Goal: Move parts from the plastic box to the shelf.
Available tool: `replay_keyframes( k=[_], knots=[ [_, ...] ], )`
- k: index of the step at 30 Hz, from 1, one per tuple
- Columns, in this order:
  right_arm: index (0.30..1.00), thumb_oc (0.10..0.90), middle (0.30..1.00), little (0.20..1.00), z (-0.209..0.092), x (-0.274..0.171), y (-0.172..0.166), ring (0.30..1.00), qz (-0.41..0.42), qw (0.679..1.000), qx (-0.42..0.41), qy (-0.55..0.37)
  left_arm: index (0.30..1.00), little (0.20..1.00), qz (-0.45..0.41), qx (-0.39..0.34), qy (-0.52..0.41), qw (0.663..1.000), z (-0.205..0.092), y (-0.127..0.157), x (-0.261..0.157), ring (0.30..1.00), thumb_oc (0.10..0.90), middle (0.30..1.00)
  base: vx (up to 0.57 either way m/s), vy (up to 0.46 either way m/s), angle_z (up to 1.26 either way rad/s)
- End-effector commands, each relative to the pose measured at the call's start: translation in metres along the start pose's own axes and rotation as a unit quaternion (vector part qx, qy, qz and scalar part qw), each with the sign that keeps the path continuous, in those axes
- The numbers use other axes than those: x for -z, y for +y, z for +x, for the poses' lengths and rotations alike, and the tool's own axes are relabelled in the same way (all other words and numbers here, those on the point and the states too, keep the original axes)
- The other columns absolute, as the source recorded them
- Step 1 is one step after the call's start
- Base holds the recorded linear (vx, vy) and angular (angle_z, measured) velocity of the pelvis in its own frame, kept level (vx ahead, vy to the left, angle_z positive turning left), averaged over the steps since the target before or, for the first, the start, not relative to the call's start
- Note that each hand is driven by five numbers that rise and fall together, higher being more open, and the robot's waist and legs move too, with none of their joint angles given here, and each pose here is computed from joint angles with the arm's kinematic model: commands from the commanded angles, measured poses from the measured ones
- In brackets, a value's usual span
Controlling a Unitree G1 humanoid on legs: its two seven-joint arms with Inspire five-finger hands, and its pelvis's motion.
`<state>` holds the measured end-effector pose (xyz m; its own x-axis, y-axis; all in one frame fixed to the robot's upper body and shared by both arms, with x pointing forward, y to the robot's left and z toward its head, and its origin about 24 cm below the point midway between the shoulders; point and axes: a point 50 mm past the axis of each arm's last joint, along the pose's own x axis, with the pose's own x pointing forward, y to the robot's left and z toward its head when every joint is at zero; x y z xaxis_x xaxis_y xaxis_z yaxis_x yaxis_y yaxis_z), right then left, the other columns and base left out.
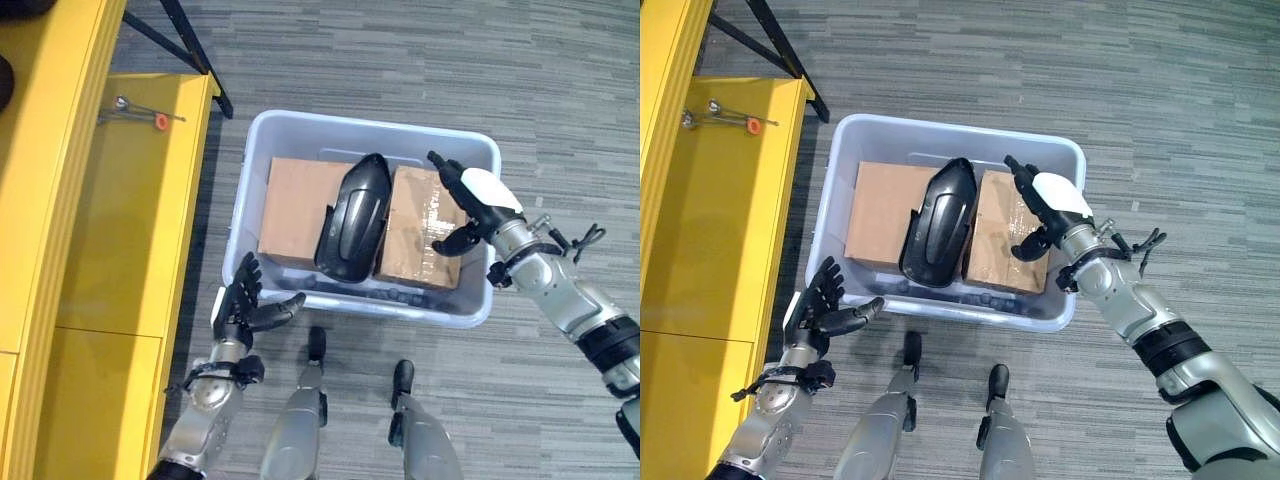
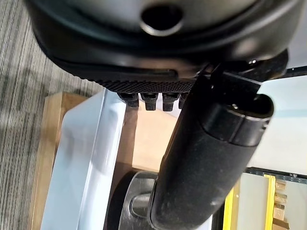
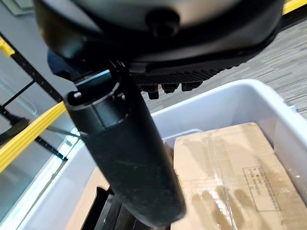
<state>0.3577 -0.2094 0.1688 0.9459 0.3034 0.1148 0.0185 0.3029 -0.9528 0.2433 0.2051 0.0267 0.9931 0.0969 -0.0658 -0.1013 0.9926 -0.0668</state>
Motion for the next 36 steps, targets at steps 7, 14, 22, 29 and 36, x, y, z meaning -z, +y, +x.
replay_keyframes(
  k=[7,14,22,29,36],
  knots=[
    [1.000,0.900,1.000,1.000,0.029,-0.033,-0.039,1.000,-0.164,0.983,0.003,-0.080,1.000,1.000,-0.003,0.041,-0.095,0.995,0.003,-0.012,-0.031,1.000,0.900,1.000,-0.03,-0.064,0.04],
    [1.000,0.900,1.000,1.000,0.042,-0.048,-0.036,1.000,-0.263,0.959,-0.014,-0.103,1.000,1.000,-0.003,0.047,-0.103,0.994,0.006,-0.017,-0.036,1.000,0.900,1.000,-0.03,-0.070,0.13],
    [1.000,0.900,1.000,1.000,0.052,-0.060,-0.045,1.000,-0.320,0.940,0.002,-0.115,1.000,1.000,-0.010,0.042,-0.115,0.992,0.009,-0.019,-0.040,1.000,0.900,1.000,-0.01,-0.042,0.09],
    [1.000,0.900,1.000,1.000,0.056,-0.056,-0.048,1.000,-0.377,0.920,-0.005,-0.105,1.000,1.000,-0.014,0.038,-0.125,0.991,0.011,-0.021,-0.044,1.000,0.900,1.000,0.02,-0.020,0.10],
    [1.000,0.900,1.000,1.000,0.057,-0.045,-0.051,1.000,-0.398,0.914,-0.007,-0.080,1.000,1.000,-0.024,0.042,-0.132,0.990,0.013,-0.026,-0.047,1.000,0.900,1.000,0.03,-0.012,0.11]
  ],
)
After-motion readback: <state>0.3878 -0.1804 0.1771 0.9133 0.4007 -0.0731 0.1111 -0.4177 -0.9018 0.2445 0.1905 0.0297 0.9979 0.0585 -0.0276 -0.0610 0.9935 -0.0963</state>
